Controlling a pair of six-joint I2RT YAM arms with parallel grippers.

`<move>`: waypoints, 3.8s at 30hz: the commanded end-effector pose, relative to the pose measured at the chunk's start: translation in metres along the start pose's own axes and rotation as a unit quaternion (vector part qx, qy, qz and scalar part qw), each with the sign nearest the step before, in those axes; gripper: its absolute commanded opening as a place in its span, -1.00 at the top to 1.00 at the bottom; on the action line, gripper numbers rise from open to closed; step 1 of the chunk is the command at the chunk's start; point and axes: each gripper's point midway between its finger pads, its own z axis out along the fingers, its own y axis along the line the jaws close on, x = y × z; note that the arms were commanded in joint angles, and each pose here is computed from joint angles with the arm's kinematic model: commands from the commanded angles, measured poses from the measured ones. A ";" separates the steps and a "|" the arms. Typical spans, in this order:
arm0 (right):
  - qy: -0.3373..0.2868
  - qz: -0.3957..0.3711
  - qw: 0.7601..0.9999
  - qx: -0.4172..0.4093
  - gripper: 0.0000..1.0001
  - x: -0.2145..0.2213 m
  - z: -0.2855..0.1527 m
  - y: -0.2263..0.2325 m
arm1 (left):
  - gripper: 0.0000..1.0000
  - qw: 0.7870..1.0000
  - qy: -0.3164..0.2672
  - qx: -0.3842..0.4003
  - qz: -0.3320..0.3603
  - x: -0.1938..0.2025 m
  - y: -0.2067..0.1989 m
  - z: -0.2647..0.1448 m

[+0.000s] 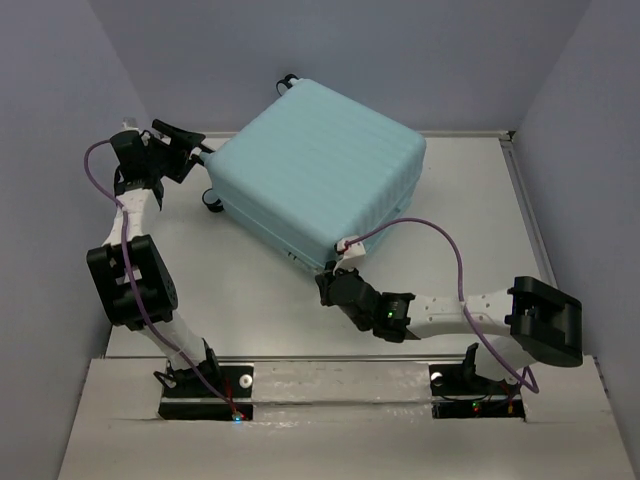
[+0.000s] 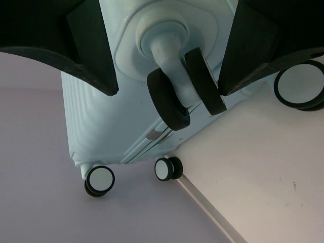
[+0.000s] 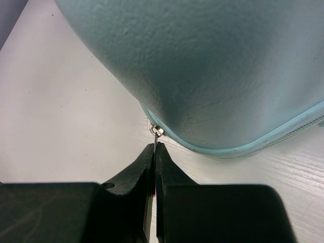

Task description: Pack the luggage

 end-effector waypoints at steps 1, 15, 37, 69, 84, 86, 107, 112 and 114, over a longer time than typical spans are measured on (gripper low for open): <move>0.001 0.023 0.998 -0.063 0.86 -0.006 -0.004 0.036 | -0.80 0.999 -0.005 0.046 0.011 -0.013 -0.033 -0.001; 0.002 0.022 0.998 -0.061 0.87 -0.003 -0.004 0.033 | -0.64 0.999 0.012 0.050 0.002 -0.002 -0.035 0.021; -0.003 0.026 0.997 -0.072 0.86 -0.013 -0.006 0.033 | 0.88 0.995 -0.038 0.079 0.039 -0.004 -0.052 0.006; 0.025 -0.031 0.989 -0.139 0.87 -0.029 -0.021 0.022 | 0.88 0.970 0.147 0.183 0.067 0.333 -0.050 -0.196; 0.003 -0.106 0.952 -0.287 0.86 -0.016 -0.021 0.117 | 0.88 0.975 0.129 0.172 0.048 0.325 -0.033 -0.246; 0.006 -0.095 0.957 -0.274 0.86 -0.014 -0.037 0.081 | 0.88 0.973 0.138 0.177 0.056 0.333 -0.038 -0.244; 0.040 0.009 0.981 -0.188 0.86 0.002 -0.094 -0.042 | 0.52 0.925 0.166 0.239 0.245 0.372 -0.204 -0.219; 0.035 -0.002 0.983 -0.181 0.86 -0.002 -0.086 -0.040 | -0.67 0.908 0.183 0.150 0.347 0.306 -0.132 -0.224; 0.033 -0.004 0.984 -0.177 0.86 -0.003 -0.085 -0.041 | -0.92 0.891 0.211 0.137 0.378 0.302 -0.099 -0.230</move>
